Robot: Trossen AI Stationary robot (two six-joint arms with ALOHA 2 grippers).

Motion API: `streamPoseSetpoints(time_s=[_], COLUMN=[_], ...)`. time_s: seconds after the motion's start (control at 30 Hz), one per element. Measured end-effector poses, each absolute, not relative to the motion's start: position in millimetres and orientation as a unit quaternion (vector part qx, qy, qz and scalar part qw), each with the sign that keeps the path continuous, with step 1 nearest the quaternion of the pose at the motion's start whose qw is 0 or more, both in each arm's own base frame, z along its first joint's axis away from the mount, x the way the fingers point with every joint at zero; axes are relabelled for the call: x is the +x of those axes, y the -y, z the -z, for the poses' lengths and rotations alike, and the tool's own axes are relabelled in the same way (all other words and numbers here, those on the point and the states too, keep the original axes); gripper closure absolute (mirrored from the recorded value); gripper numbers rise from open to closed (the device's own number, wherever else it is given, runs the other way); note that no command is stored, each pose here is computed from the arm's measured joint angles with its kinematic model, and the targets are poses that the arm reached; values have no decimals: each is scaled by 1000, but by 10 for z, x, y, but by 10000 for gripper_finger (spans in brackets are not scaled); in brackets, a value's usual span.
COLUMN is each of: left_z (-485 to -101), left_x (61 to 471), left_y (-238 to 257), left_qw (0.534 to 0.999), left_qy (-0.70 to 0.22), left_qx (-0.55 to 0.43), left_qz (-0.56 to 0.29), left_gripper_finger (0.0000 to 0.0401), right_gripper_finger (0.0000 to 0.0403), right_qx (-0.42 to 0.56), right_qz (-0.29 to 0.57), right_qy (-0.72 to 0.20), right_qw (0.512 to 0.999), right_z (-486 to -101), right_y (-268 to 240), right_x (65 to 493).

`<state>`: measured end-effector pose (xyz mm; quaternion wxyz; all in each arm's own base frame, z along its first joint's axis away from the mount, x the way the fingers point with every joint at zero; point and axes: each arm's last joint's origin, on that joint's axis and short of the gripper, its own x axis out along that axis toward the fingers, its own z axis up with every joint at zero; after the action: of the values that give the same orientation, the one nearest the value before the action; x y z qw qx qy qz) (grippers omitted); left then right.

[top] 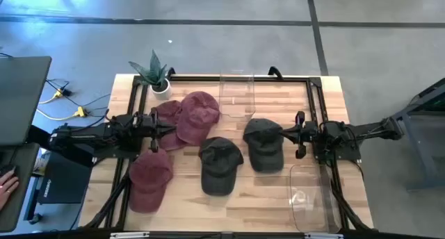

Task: Pick & Place hat

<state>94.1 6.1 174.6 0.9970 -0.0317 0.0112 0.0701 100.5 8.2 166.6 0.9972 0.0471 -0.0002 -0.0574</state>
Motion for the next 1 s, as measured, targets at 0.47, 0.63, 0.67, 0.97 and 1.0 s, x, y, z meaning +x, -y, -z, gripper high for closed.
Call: streamPoseSetpoints(time_s=[0.47,0.63,0.67,0.97,1.0], left_z=[-1752,-1865,-1888,-1945,-1975], left_x=[943,986,1000,1260,1299], left_y=[-61,-57,-56,-71,-74], left_qw=[997,997,997,997,997], left_qy=[-8,47,55,15,4], left_qx=[-36,-18,-16,8,9], left_qz=[-70,-59,-56,-70,-72], left_gripper_finger=[401,401,401,401,401], right_gripper_finger=[403,403,403,402,402], right_qx=[68,75,73,52,48], right_qz=[74,21,17,44,41], right_qy=[21,121,125,31,18], right_qw=[995,990,989,997,998], right_z=[-1705,-1917,-1928,-2132,-2150], right_y=[-72,-120,-135,-290,-316], right_x=[1007,1043,1063,1515,1591])
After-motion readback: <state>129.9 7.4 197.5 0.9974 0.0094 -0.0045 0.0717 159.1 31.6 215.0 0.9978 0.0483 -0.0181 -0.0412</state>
